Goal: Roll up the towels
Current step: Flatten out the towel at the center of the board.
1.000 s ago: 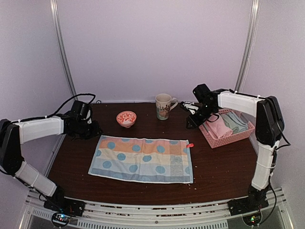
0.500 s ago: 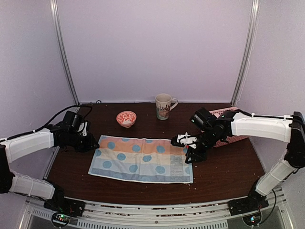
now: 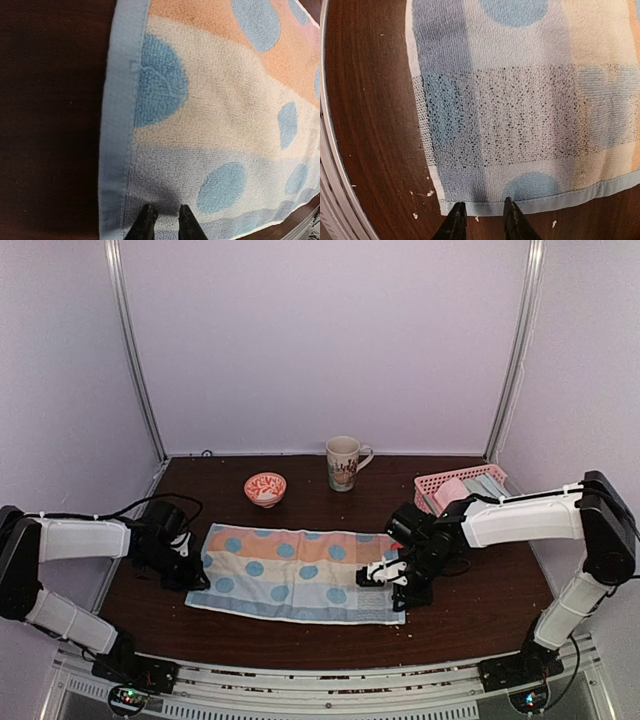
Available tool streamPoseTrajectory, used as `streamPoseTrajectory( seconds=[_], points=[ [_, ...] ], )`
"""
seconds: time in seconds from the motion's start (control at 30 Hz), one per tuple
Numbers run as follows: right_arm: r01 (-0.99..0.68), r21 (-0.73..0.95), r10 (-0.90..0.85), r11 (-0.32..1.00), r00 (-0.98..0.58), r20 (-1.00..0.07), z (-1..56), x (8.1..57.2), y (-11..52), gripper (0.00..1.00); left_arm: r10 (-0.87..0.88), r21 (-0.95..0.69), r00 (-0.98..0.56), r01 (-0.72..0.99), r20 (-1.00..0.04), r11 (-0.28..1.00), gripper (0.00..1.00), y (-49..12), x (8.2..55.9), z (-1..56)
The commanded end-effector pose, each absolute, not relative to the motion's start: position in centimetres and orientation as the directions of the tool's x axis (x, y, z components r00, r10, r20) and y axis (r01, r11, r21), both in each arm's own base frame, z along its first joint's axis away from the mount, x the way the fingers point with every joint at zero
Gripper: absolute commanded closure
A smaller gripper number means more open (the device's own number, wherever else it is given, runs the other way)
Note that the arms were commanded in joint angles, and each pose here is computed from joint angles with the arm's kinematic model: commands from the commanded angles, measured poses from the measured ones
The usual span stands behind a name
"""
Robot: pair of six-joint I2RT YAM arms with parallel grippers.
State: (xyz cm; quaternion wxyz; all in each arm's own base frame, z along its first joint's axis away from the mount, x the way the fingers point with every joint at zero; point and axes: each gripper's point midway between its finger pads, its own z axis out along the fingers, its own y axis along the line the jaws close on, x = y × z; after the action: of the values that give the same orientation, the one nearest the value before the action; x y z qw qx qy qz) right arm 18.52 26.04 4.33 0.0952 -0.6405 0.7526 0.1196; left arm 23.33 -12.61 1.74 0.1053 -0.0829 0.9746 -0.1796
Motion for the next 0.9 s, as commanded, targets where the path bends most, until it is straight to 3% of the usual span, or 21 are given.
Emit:
streamPoseTrajectory(
  seconds=[0.0,0.47,0.7,0.77,0.87],
  points=[
    [-0.988,-0.006,-0.962,0.154,-0.149,-0.229,2.5,19.1,24.7,0.74,-0.206,-0.348,-0.975,-0.168,-0.076,0.922,0.82,-12.7,20.4,0.2],
    [-0.994,-0.05,-0.994,0.095,-0.092,-0.061,0.2,17.8,19.7,0.77,-0.243,-0.244,-0.969,-0.228,-0.035,0.943,0.82,-11.0,15.0,1.0],
    [-0.996,-0.073,-0.998,0.058,-0.057,-0.019,1.1,18.3,18.6,0.76,-0.248,-0.234,-0.968,-0.232,-0.04,0.944,0.82,-11.0,14.9,1.1],
    [-0.998,-0.034,-0.998,0.054,-0.052,-0.041,1.7,17.7,19.1,0.74,-0.201,-0.266,-0.978,-0.178,-0.062,0.947,0.79,-11.8,15.6,2.1],
    [-0.999,0.026,-0.993,0.042,-0.045,-0.107,3.8,16.7,20.2,0.66,-0.149,-0.286,-0.972,-0.093,-0.181,0.954,0.73,-12.6,18.4,6.0]
  ],
)
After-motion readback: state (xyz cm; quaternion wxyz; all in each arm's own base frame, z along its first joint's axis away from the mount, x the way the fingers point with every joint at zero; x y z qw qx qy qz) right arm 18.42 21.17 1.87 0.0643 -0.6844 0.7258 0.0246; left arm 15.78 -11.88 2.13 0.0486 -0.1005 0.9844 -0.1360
